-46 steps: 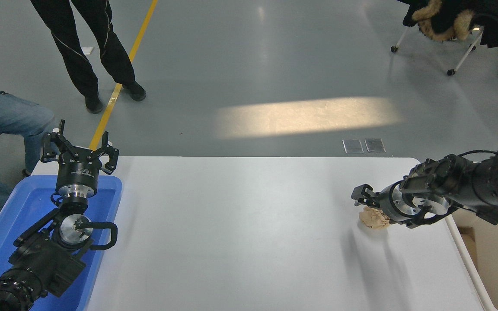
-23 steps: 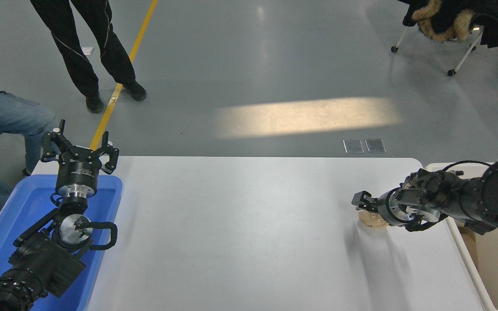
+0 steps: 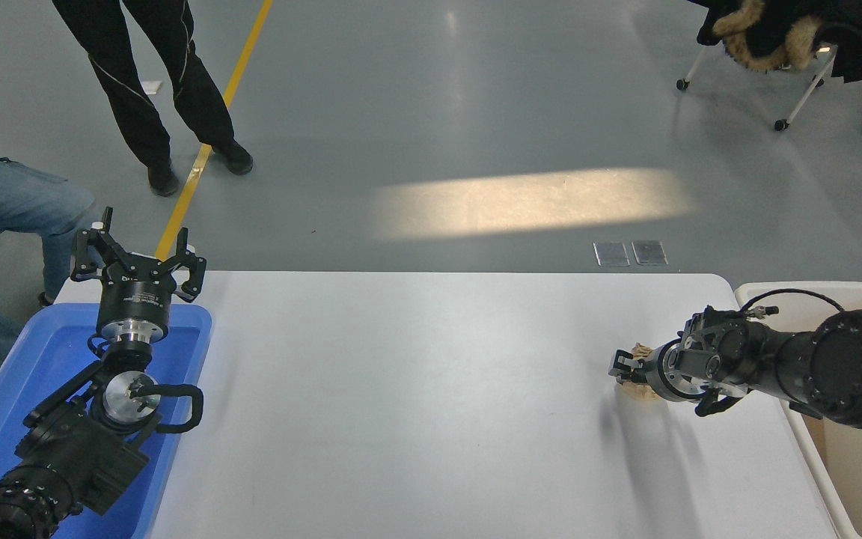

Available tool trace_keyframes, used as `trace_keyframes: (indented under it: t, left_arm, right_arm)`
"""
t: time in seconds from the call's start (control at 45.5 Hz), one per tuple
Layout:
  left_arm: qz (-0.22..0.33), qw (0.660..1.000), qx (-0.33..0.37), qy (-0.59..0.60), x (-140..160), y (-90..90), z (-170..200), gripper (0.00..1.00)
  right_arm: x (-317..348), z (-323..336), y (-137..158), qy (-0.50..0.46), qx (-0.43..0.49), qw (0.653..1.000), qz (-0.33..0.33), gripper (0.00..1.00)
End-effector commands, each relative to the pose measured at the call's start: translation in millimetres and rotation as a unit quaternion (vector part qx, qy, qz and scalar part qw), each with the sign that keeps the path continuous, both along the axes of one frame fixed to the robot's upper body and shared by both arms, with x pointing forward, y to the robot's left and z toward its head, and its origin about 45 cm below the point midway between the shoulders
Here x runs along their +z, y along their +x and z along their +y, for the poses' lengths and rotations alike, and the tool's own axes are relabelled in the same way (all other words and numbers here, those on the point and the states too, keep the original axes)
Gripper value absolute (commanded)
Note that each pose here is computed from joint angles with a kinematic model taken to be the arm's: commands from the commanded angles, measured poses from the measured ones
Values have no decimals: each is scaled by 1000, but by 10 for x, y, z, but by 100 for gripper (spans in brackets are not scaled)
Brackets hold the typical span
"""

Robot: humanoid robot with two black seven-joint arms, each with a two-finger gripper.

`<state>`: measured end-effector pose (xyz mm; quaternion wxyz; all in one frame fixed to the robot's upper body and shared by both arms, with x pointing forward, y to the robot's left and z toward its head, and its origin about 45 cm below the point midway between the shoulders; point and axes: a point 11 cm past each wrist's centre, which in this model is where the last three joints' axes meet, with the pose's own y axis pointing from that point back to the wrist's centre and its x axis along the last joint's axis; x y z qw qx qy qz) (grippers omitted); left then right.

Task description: Pick up paper ball place in dustbin

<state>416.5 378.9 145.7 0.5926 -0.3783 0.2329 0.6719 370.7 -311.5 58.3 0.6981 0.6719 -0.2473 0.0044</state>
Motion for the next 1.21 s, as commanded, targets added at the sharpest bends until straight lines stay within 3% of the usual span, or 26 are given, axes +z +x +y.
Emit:
trace_keyframes:
  t: [0.0, 0.286, 0.615, 0.747, 0.967, 1.187]
  left_arm:
    - [0, 1000, 0, 0, 0, 0, -1, 99]
    - [0, 1000, 1, 0, -3, -2, 4, 99]
    - [0, 1000, 1, 0, -2, -2, 4, 99]
    - [0, 1000, 1, 0, -3, -2, 4, 99]
    - [0, 1000, 0, 0, 0, 0, 0, 99]
    - [1, 1000, 2, 0, -4, -2, 6, 99]
  right_arm:
    - [122, 49, 86, 6, 4, 1000, -5, 0]
    - [777, 14, -113, 33, 4, 999, 42, 0]
    - [2230, 328, -702, 86, 65, 990, 87, 0]
    - [2939, 466, -619, 109, 96, 987, 67, 0]
    - [3828, 639, -757, 125, 142, 980, 63, 0]
    - [4034, 535, -763, 115, 128, 985, 31, 0]
